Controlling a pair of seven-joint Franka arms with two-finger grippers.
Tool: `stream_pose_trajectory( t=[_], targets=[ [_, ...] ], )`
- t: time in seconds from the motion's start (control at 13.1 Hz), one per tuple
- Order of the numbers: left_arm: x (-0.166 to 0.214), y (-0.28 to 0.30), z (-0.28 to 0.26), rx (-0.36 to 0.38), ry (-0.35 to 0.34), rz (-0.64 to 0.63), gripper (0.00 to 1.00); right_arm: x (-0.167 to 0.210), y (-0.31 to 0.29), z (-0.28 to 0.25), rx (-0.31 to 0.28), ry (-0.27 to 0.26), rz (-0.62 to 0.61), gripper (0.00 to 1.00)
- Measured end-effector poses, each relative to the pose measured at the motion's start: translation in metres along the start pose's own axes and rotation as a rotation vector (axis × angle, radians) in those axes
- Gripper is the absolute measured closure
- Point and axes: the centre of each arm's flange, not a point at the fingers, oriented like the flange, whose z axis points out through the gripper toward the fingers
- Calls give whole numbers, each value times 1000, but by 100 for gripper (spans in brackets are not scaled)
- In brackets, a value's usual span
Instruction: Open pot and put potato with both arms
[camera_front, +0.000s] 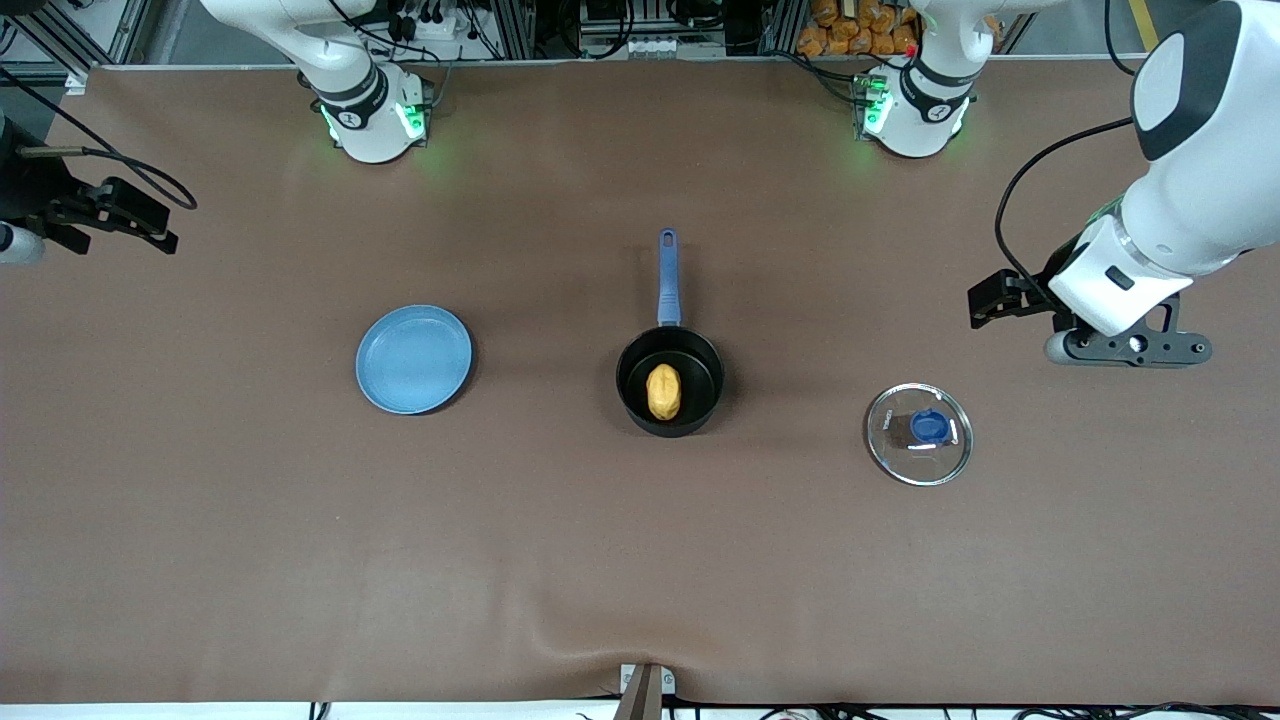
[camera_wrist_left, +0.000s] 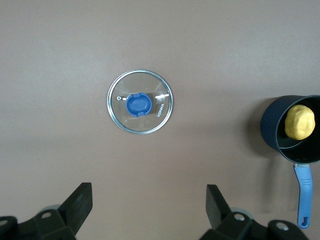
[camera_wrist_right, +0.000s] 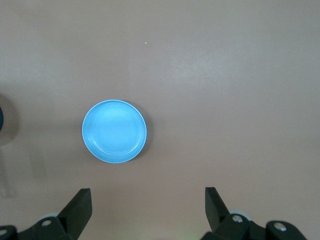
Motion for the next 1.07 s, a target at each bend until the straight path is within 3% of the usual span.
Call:
stream_pose_trajectory(
  t=[0.69, 1.07],
  targets=[
    [2, 3, -22, -9, 70, 3, 0, 1, -4, 0, -4, 2, -8, 0],
    [3, -2, -24, 2, 75, -2, 0, 1, -5, -4, -4, 13, -10, 0]
  ],
)
